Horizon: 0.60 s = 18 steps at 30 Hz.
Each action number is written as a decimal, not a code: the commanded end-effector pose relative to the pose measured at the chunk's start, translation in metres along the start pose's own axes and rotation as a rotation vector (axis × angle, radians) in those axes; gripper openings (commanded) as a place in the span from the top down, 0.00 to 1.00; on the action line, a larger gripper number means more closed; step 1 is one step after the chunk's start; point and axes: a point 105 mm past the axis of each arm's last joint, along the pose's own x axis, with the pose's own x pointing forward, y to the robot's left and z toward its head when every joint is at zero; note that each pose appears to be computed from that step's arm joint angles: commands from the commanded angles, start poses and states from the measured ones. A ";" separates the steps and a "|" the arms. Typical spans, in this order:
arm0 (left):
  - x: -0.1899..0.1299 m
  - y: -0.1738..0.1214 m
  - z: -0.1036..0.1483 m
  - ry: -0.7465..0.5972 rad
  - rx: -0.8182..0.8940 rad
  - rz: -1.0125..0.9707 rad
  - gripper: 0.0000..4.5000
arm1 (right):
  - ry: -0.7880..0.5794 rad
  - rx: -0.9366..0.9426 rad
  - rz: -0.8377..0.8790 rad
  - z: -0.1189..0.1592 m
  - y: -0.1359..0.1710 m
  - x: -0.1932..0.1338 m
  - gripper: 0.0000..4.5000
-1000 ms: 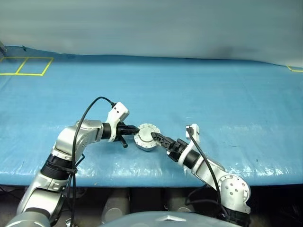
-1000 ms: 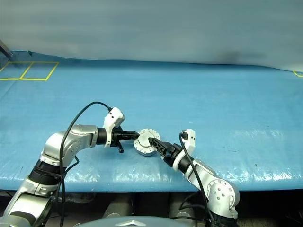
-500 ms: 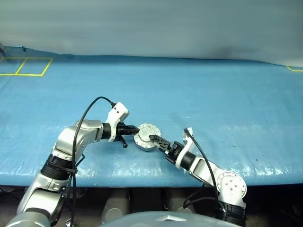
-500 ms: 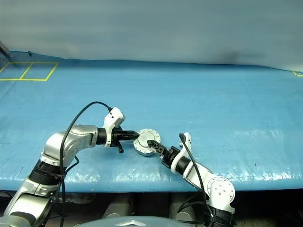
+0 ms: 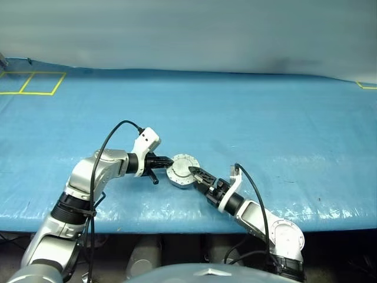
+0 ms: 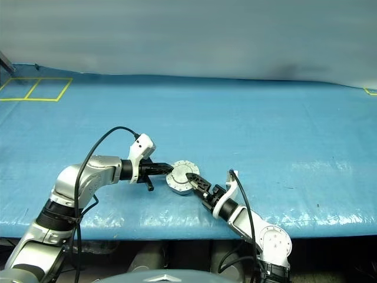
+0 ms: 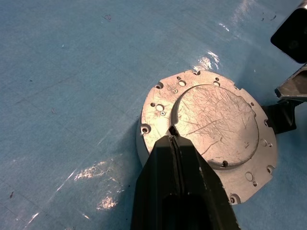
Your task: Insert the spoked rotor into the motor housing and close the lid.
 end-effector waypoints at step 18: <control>0.009 -0.009 -0.018 0.065 -0.036 -0.043 1.00 | -0.026 0.024 -0.033 -0.005 -0.013 0.001 0.74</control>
